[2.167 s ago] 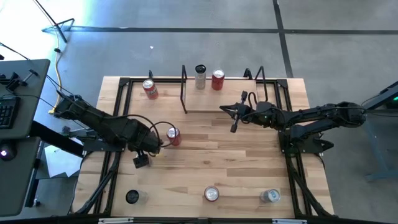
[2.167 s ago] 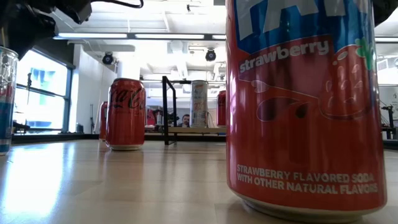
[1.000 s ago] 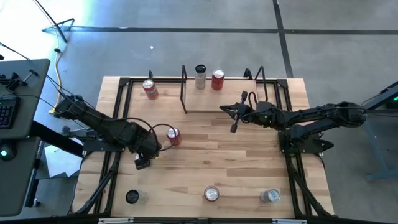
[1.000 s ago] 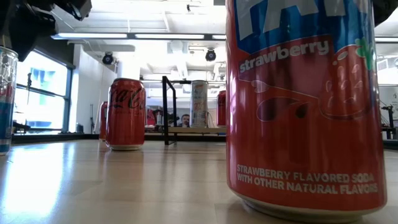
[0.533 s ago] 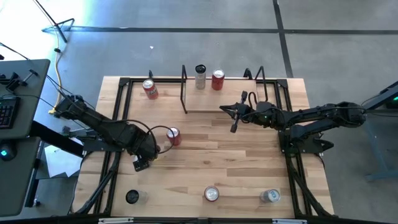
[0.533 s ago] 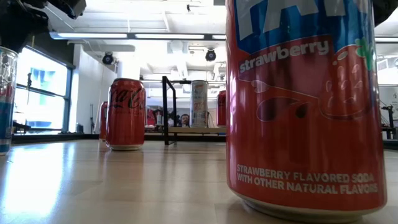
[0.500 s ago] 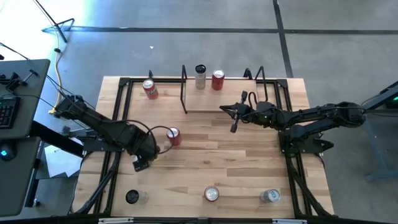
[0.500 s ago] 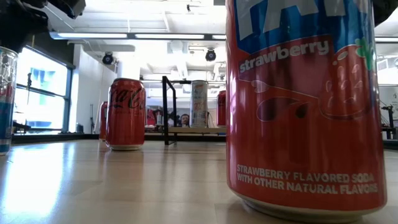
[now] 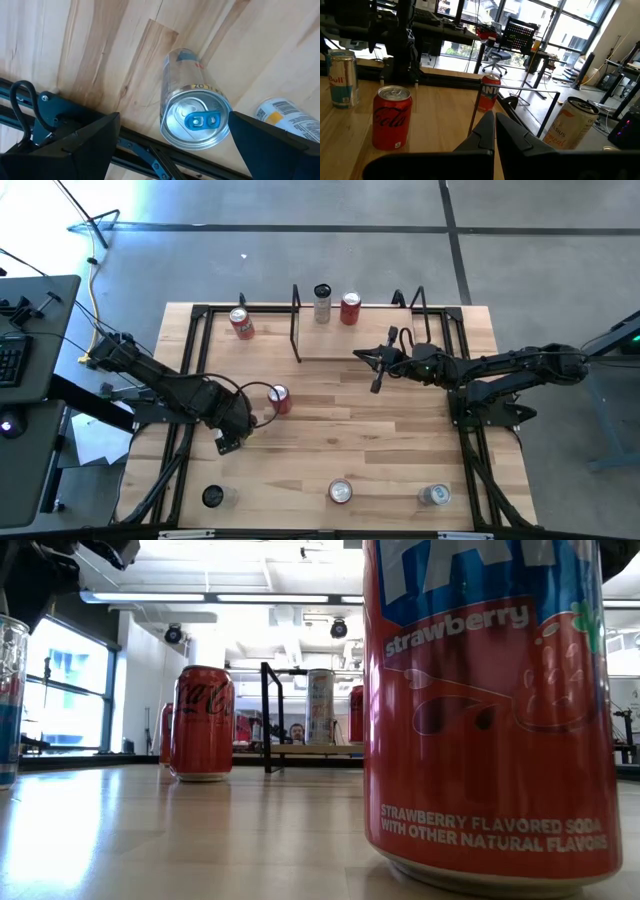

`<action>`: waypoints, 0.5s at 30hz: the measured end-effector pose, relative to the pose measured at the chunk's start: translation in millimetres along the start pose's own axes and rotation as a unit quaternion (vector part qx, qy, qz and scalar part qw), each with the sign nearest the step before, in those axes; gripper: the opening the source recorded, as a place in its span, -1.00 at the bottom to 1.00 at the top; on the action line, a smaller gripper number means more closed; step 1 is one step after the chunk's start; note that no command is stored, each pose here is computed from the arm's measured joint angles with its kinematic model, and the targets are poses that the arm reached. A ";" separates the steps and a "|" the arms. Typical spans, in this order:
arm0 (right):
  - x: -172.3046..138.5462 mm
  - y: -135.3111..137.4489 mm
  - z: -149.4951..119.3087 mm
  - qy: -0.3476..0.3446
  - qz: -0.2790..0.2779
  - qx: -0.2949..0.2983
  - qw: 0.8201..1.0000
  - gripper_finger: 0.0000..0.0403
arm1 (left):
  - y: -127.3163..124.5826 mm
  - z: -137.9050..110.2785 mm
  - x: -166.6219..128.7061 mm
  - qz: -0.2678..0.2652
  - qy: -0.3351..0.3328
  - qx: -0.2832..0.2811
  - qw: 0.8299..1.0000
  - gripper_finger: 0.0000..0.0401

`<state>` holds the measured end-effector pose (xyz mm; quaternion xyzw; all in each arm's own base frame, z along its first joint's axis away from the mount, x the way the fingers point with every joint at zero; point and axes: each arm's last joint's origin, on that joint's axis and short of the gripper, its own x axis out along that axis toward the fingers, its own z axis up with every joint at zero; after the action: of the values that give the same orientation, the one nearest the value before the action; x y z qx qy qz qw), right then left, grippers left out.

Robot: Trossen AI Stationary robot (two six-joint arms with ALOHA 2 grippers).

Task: Place canned beverage on shelf
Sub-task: Put the top blue soda can on the shelf

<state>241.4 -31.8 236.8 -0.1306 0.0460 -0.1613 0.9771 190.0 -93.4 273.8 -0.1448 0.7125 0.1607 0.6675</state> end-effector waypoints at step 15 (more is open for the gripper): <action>0.0 0.0 0.1 0.000 0.000 0.000 1.000 -1.00 | -0.5 -2.0 16.3 -0.012 0.024 0.008 1.000 0.81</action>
<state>241.5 -31.8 236.9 -0.1306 0.0458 -0.1612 0.9772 187.3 -94.6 257.7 -0.1511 0.7278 0.1435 0.6534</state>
